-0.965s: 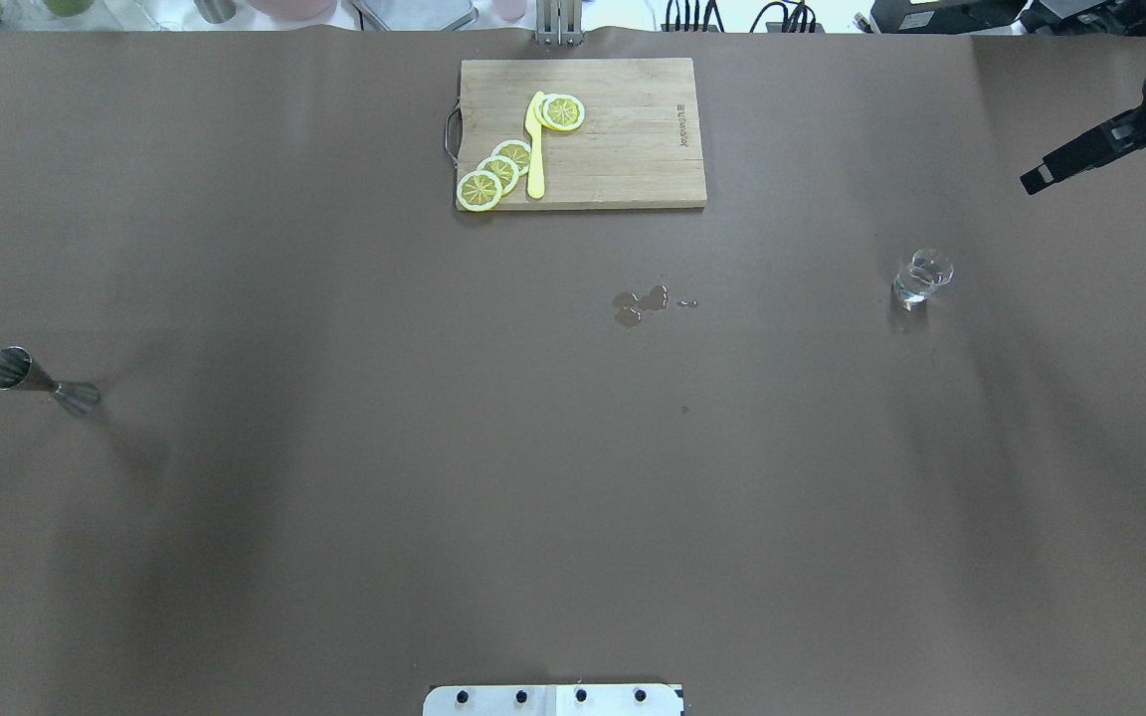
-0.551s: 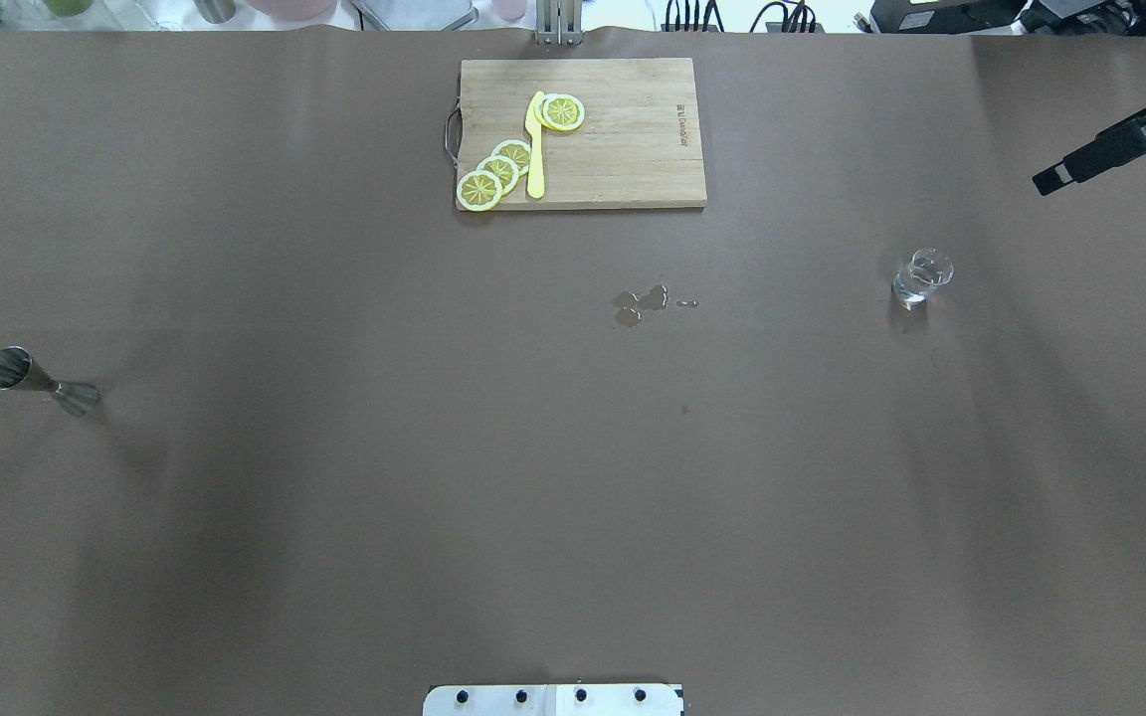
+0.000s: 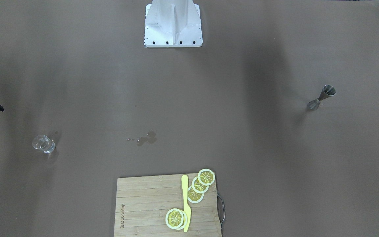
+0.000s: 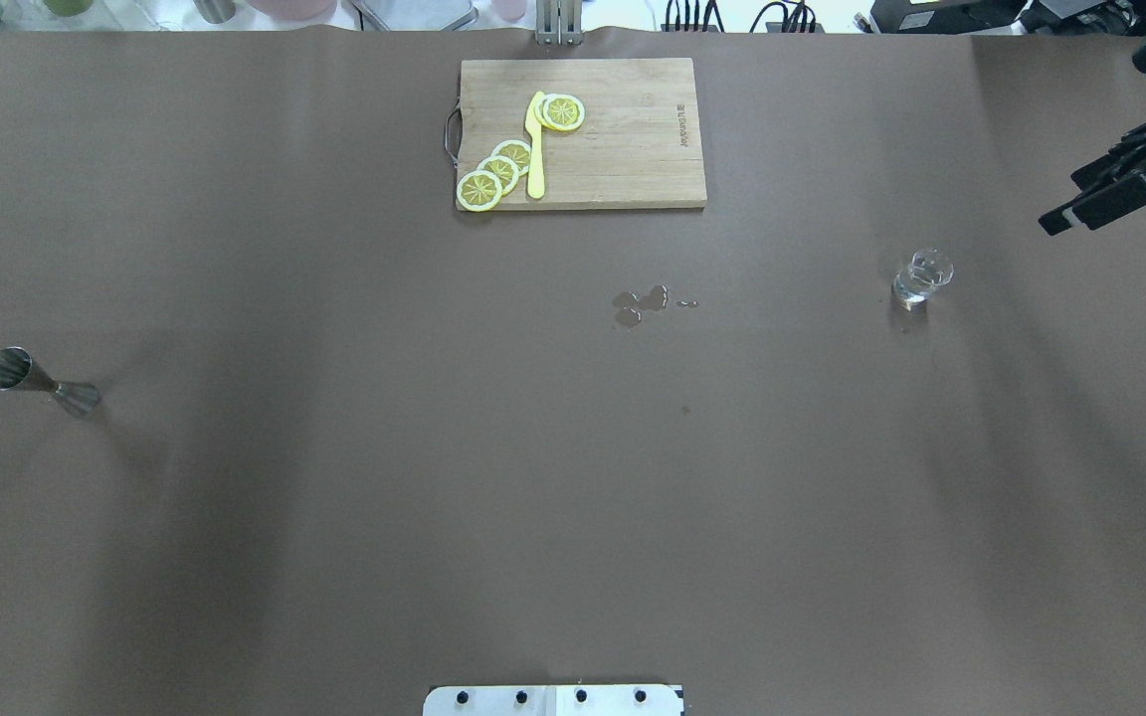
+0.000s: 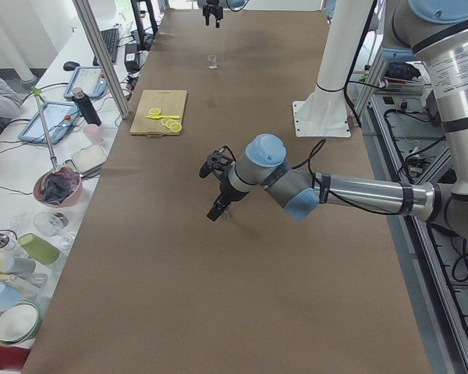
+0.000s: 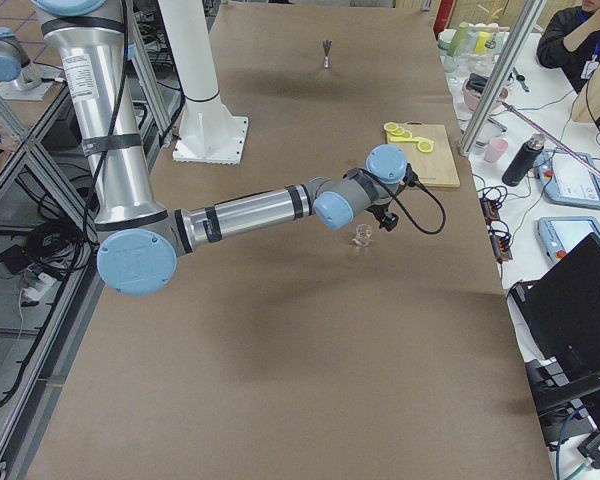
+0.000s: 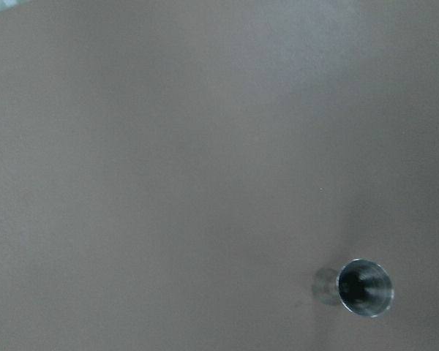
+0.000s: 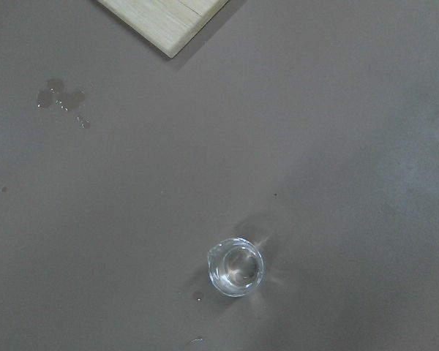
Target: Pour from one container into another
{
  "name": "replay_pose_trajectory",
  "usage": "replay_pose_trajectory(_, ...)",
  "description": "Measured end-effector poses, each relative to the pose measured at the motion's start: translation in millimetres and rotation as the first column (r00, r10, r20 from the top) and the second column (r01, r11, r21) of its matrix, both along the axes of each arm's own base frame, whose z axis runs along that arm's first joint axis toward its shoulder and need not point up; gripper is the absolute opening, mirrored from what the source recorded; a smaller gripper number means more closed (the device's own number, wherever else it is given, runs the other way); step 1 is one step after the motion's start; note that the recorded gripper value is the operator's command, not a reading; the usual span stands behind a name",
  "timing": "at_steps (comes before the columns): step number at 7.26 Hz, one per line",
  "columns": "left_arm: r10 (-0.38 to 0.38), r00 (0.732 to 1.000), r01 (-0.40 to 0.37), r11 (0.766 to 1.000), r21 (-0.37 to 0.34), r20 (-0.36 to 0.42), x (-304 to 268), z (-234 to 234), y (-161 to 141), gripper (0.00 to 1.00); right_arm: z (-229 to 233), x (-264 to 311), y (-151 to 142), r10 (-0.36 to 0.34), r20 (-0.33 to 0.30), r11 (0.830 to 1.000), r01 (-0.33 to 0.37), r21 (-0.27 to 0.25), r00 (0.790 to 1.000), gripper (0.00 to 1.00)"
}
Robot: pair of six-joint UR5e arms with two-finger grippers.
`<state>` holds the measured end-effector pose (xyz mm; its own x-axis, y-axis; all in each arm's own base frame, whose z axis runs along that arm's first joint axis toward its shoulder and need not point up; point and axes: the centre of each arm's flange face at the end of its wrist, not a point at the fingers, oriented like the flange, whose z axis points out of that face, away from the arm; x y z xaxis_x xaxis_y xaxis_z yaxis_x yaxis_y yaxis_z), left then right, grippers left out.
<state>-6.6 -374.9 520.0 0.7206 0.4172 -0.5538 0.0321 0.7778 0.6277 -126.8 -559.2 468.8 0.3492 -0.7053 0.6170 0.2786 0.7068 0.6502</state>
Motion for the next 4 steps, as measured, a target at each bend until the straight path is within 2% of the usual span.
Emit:
replay_pose_trajectory(1, -0.03, 1.0, 0.03, 0.997, 0.069, 0.004, -6, 6, 14, 0.99, 12, -14, 4, -0.03, -0.005, 0.999, 0.03, 0.019, 1.0, 1.0)
replay_pose_trajectory(2, -0.069, 0.998, 0.066, 0.987, 0.144, 0.012, -12, 19, 31, 0.99, 30, -20, 10, -0.051, -0.001, 0.997, 0.051, 0.064, 0.999, 1.0)
replay_pose_trajectory(4, -0.142, 0.99, 0.13, 0.945, 0.299, 0.019, -18, 53, 48, 0.99, 68, -22, 20, -0.067, 0.035, 0.985, 0.06, 0.163, 0.997, 1.0)
